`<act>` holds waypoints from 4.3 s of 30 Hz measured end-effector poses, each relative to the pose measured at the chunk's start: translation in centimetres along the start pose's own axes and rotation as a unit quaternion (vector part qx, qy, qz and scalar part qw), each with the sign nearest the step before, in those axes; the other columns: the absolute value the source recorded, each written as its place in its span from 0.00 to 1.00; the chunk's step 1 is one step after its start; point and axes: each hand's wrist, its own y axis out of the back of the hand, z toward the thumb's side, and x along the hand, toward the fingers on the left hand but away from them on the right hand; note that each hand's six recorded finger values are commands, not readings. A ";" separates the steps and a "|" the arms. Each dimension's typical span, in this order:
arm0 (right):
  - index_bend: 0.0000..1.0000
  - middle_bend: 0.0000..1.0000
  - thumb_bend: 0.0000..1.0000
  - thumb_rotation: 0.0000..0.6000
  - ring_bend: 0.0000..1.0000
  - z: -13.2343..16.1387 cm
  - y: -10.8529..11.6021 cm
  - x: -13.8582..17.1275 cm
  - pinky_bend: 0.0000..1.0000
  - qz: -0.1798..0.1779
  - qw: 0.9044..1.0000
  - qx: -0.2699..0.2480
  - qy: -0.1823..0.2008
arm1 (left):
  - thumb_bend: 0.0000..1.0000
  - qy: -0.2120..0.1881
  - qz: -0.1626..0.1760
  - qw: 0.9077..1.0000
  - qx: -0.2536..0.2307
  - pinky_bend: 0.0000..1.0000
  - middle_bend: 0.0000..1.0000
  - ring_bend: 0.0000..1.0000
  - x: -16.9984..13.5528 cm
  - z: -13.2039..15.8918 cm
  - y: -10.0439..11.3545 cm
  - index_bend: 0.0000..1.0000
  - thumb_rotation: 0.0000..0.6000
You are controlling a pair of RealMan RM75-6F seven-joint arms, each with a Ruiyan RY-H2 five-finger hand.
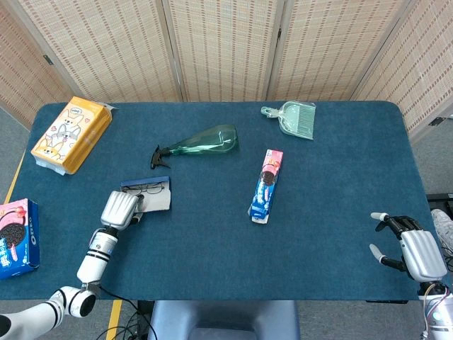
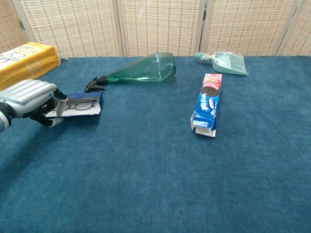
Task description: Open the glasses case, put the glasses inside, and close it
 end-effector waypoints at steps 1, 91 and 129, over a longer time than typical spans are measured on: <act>0.25 0.45 0.29 1.00 0.34 0.0 0.0 0.0 0.24 0.000 1.000 0.000 0.000 | 0.46 -0.001 -0.001 1.000 -0.002 1.00 1.00 0.98 -0.2 0.0 0.1 0.69 1.00; 0.25 0.45 0.29 1.00 0.34 0.5 0.0 0.1 0.25 0.002 1.000 0.001 0.007 | 0.40 0.071 -0.188 0.979 -0.006 1.00 0.98 0.95 0.1 -5.1 3.9 0.20 1.00; 0.25 0.45 0.29 1.00 0.35 0.3 0.1 -0.4 0.26 0.007 1.000 0.005 0.003 | 0.30 0.091 -0.098 0.989 -0.067 0.83 0.62 0.59 -0.3 -4.7 4.1 0.05 1.00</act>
